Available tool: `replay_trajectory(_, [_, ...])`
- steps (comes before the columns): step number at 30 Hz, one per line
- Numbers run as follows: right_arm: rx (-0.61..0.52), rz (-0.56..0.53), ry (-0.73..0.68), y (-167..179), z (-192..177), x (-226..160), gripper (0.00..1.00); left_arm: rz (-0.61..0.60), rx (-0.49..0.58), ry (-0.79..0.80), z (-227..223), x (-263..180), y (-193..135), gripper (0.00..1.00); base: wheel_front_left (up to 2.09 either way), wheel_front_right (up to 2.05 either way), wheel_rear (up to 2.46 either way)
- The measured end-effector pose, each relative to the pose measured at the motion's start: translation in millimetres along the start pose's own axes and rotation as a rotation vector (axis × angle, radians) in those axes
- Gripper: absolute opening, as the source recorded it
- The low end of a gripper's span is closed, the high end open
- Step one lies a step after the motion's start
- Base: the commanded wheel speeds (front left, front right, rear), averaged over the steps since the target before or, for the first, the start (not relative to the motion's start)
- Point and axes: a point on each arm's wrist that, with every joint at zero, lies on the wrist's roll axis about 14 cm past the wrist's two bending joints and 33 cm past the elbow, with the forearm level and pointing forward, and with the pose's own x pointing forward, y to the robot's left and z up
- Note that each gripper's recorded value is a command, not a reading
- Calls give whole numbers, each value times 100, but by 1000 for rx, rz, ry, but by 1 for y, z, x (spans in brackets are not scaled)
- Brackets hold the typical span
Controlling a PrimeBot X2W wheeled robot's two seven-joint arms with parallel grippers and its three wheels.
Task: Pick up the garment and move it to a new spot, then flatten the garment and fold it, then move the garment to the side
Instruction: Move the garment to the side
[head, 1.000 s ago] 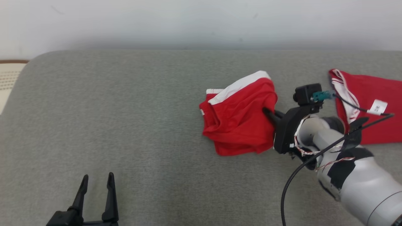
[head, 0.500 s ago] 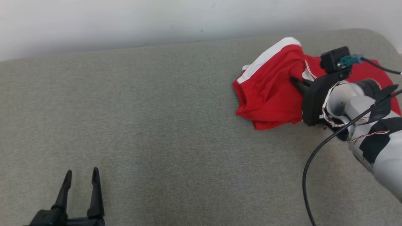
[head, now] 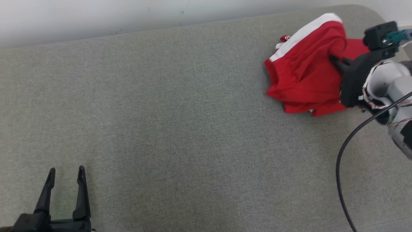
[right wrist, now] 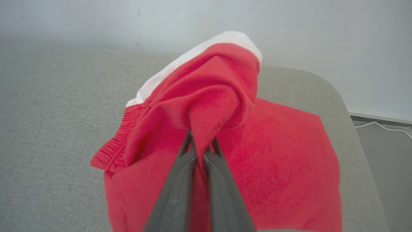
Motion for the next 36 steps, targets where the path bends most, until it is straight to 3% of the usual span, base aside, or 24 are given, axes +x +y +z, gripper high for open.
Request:
replay_trajectory(17, [14,-163,68,-78,-8,-9,0,-20,53,20,-16,14,7,100,0,0,0])
replay_trajectory(36, [-25,-255,130,-113,-29,-1,0,-21,80,43,-25,20,12,100,0,0,0])
